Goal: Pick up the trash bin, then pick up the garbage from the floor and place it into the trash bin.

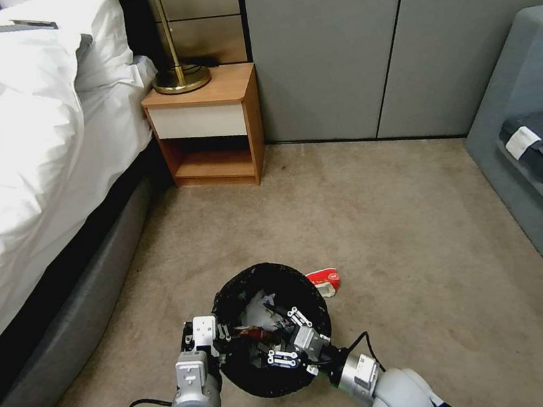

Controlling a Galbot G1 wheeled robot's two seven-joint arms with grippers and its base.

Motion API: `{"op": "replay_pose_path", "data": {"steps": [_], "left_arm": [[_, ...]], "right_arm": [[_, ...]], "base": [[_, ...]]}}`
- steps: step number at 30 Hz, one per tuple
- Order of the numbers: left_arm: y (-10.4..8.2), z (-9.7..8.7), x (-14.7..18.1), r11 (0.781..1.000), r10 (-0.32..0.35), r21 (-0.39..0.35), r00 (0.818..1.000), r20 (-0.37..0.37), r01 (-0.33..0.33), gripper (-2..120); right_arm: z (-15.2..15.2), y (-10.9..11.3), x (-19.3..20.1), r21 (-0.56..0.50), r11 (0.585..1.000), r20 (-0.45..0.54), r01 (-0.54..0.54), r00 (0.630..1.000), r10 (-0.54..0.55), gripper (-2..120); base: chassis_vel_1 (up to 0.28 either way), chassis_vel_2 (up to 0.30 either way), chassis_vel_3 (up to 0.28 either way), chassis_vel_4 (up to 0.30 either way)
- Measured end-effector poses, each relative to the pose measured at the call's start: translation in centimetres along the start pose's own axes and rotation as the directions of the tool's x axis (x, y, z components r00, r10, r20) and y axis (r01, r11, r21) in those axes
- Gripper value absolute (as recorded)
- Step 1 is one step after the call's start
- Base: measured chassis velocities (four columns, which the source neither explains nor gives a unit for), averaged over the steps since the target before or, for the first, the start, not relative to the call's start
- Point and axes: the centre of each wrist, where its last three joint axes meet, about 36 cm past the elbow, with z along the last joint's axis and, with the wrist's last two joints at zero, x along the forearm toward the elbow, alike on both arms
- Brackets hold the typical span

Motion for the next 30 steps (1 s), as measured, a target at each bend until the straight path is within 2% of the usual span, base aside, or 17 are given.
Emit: {"op": "replay_pose_path", "data": {"steps": [4, 6, 8, 13, 15, 17, 19, 20, 23, 25, 27, 28, 30], "left_arm": [[0.1, 0.0, 0.0, 1.000, -0.003, 0.000, 1.000, 0.000, 0.003, 0], [0.1, 0.0, 0.0, 1.000, -0.003, 0.000, 1.000, -0.001, 0.003, 0], [0.1, 0.0, 0.0, 1.000, -0.003, 0.000, 1.000, -0.001, 0.003, 0], [0.1, 0.0, 0.1, 1.000, -0.004, -0.002, 1.000, -0.002, 0.004, 0], [0.2, 0.1, 0.0, 1.000, -0.005, -0.004, 1.000, -0.003, 0.005, 0], [0.2, 0.1, 0.0, 1.000, -0.007, -0.005, 1.000, -0.005, 0.007, 0], [0.3, 0.4, -0.1, 1.000, -0.010, -0.007, 1.000, -0.010, 0.010, 0], [0.3, 0.4, -0.1, 1.000, -0.010, -0.007, 1.000, -0.010, 0.010, 0], [0.4, 0.6, -0.1, 1.000, -0.014, -0.009, 1.000, -0.011, 0.013, 0], [0.4, 0.6, -0.1, 1.000, -0.015, -0.009, 1.000, -0.011, 0.014, 0], [0.5, 0.5, -0.1, 1.000, -0.017, -0.008, 1.000, -0.009, 0.017, 0], [0.5, 0.5, -0.1, 1.000, -0.017, -0.008, 1.000, -0.009, 0.017, 0], [0.7, 0.4, -0.1, 1.000, -0.022, -0.007, 1.000, -0.005, 0.022, 0]], "right_arm": [[-0.3, -0.2, 0.3, 0.008, 1.000, 0.004, 0.003, 1.000, -0.003, 102], [-0.4, -0.2, 0.4, 0.009, 1.000, 0.005, 0.004, 1.000, -0.004, 103], [-1.1, -0.4, 0.5, 0.020, 1.000, 0.020, 0.004, 1.000, -0.004, 109], [-3.3, -0.9, 0.3, 0.050, 0.999, 0.076, -0.017, 0.997, 0.013, 113], [-5.5, -1.2, 0.3, 0.070, 0.995, 0.133, -0.069, 0.989, 0.060, 114], [-6.4, -1.3, 0.3, 0.077, 0.992, 0.157, -0.103, 0.984, 0.090, 114], [-8.9, -1.4, 0.4, 0.085, 0.978, 0.219, -0.189, 0.961, 0.166, 114], [-8.9, -1.4, 0.4, 0.085, 0.978, 0.219, -0.189, 0.961, 0.166, 114], [-12.7, -1.5, 1.3, 0.078, 0.944, 0.289, -0.319, 0.914, 0.285, 110], [-13.4, -1.5, 1.6, 0.075, 0.933, 0.299, -0.352, 0.901, 0.315, 110], [-14.9, -1.5, 2.6, 0.059, 0.891, 0.313, -0.450, 0.856, 0.412, 103], [-14.9, -1.5, 2.6, 0.059, 0.891, 0.313, -0.450, 0.856, 0.412, 103], [-15.2, -1.2, 3.6, 0.027, 0.841, 0.302, -0.541, 0.806, 0.509, 100]], "base": [[0.000, 0.000, 0.000, 0.000], [0.000, 0.000, 0.000, 0.000], [0.000, 0.000, 0.000, 0.000], [0.000, 0.000, 0.000, 0.000], [0.000, 0.000, 0.000, 0.000], [0.000, 0.000, 0.000, 0.000], [0.000, 0.000, 0.000, 0.000], [0.000, 0.000, 0.000, 0.000], [0.000, 0.000, 0.000, 0.000], [0.000, 0.000, 0.000, 0.000], [0.000, 0.000, 0.000, 0.000], [0.000, 0.000, 0.000, 0.000], [0.000, 0.000, 0.000, 0.000]]}}
